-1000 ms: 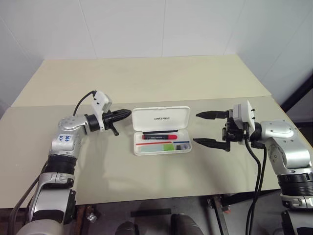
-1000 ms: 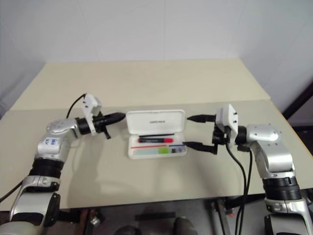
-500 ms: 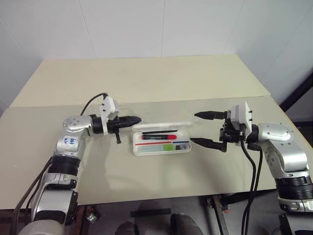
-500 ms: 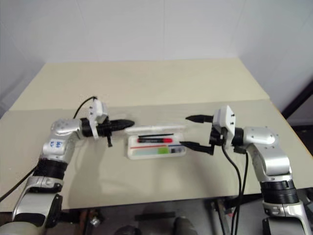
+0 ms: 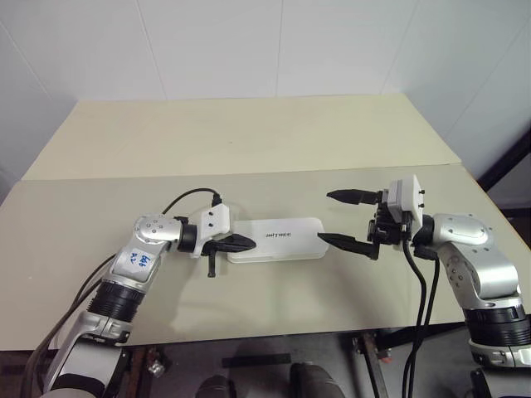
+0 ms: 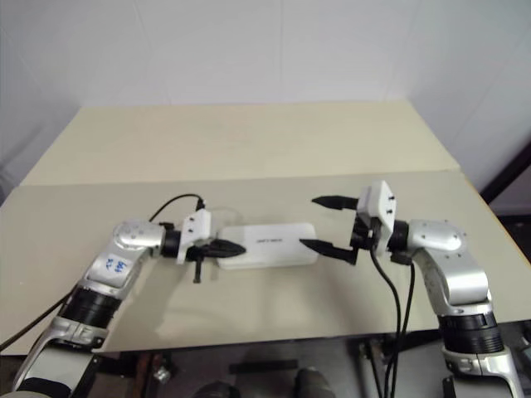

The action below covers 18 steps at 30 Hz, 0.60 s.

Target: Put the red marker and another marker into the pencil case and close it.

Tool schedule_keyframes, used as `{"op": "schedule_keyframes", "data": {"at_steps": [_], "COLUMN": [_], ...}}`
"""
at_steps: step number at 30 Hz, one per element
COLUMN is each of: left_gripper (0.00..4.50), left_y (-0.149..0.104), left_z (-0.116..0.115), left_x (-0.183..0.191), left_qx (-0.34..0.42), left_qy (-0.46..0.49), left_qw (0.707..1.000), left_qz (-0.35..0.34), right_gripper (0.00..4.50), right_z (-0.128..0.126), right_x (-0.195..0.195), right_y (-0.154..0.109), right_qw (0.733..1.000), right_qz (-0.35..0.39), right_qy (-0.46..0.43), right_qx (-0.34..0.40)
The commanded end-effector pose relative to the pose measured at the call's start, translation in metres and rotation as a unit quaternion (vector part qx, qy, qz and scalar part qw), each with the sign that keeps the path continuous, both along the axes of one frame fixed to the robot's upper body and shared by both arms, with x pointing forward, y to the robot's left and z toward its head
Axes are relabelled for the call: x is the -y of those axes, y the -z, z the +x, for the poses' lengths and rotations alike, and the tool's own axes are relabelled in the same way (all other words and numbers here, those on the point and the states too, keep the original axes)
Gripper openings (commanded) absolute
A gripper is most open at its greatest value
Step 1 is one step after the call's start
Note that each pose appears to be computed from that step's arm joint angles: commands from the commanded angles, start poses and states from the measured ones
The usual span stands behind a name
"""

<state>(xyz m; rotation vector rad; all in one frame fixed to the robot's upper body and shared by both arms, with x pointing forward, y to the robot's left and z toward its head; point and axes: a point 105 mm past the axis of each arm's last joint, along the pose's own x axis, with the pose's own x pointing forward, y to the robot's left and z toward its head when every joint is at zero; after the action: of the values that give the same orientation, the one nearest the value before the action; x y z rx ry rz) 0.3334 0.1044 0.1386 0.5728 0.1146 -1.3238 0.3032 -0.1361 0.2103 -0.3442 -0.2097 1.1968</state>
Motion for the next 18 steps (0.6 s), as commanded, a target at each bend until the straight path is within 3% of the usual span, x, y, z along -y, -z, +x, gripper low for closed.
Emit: {"op": "schedule_keyframes", "data": {"at_steps": [1, 7, 10, 14, 18], "left_gripper": [0.03, 0.03, 0.03, 0.03, 0.03], "left_y": [0.012, 0.017, 0.012, -0.019, -0.043], "left_z": [-0.004, -0.007, -0.011, -0.022, -0.022], "left_x": [0.006, 0.005, 0.006, 0.003, -0.015], "left_qx": [-0.014, -0.034, -0.048, -0.054, -0.015], "left_qy": [-0.006, -0.02, -0.017, 0.015, 0.014], "left_qw": [0.999, 0.998, 0.999, 0.996, 0.993], "left_qz": [0.029, 0.043, 0.017, -0.072, -0.116], "right_gripper": [4.5, 4.5, 4.5, 4.5, 4.5], "right_z": [-0.007, -0.008, -0.009, -0.008, -0.005], "right_x": [-0.005, -0.008, -0.009, -0.007, -0.003], "right_y": [-0.01, -0.01, -0.007, -0.004, -0.004], "right_qw": [1.0, 0.999, 0.999, 1.0, 1.0], "right_qz": [0.015, 0.027, 0.028, 0.025, 0.022], "right_qy": [-0.006, 0.001, 0.001, 0.0, -0.002], "right_qx": [0.019, 0.017, 0.015, 0.01, 0.004]}}
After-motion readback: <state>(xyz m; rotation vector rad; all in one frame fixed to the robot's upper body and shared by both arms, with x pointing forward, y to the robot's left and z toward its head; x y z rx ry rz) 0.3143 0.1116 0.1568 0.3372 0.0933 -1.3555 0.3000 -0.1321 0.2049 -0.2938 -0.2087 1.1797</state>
